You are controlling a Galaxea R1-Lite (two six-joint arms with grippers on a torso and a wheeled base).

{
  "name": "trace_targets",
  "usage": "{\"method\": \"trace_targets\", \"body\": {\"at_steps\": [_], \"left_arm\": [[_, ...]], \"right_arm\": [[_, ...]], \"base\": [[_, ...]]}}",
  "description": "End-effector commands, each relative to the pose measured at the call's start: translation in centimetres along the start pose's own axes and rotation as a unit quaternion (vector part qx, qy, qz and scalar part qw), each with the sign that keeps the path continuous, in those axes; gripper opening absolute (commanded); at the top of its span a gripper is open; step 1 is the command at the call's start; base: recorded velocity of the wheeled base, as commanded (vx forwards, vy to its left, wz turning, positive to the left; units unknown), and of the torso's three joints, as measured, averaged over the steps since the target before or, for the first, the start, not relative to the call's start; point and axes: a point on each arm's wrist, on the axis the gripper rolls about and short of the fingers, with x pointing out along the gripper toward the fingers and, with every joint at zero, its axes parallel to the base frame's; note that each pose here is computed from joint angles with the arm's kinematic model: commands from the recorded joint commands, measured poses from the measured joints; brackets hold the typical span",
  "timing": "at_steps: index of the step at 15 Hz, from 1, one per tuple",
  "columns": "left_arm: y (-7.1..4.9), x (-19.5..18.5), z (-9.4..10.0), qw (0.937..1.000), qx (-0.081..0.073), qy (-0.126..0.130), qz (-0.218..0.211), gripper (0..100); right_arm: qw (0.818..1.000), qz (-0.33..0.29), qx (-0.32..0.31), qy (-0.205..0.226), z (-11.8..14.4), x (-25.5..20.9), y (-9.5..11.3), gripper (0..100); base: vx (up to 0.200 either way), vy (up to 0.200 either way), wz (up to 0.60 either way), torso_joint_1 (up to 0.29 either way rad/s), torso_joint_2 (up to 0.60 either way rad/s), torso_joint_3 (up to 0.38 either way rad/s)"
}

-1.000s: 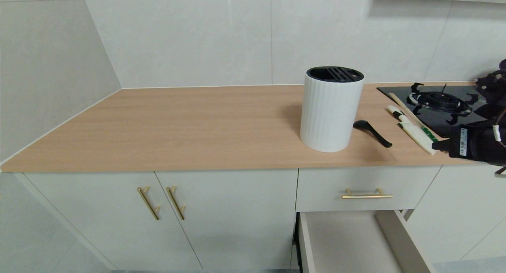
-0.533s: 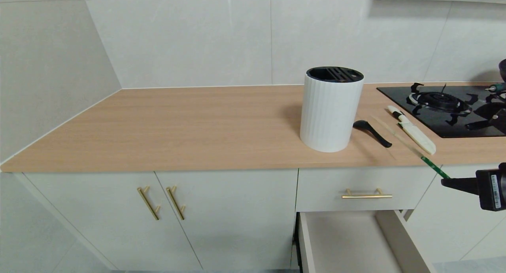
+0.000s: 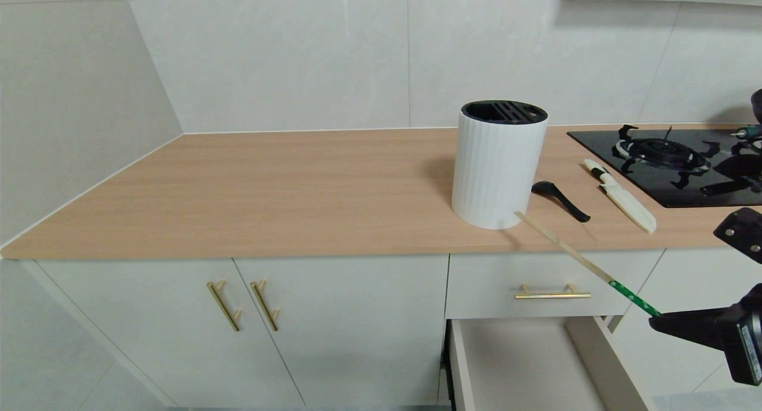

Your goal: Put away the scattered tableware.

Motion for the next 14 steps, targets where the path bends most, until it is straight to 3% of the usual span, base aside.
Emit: {"method": "trace_targets", "body": {"at_steps": [1,9,14], "left_arm": [[0.0,0.0,0.0,1.0000,0.000,0.001,0.000,100],[0.0,0.0,0.0,1.0000,0.000,0.001,0.000,100],[0.0,0.0,0.0,1.0000,0.000,0.001,0.000,100]], "right_arm": [[0.999,0.019,-0.013,0.024,-0.7,0.8,0.6,0],[0.993,0.065,-0.051,0.082,-2.4,2.5,2.5,0],[0.990,0.069,-0.072,0.096,-3.0,2.9,2.5,0]], "base": [[0.000,0.000,0.00,0.000,0.00,0.000],[0.000,0.000,0.00,-0.005,0.01,0.005],[0.000,0.000,0.00,-0.147,0.39,0.232]]}}
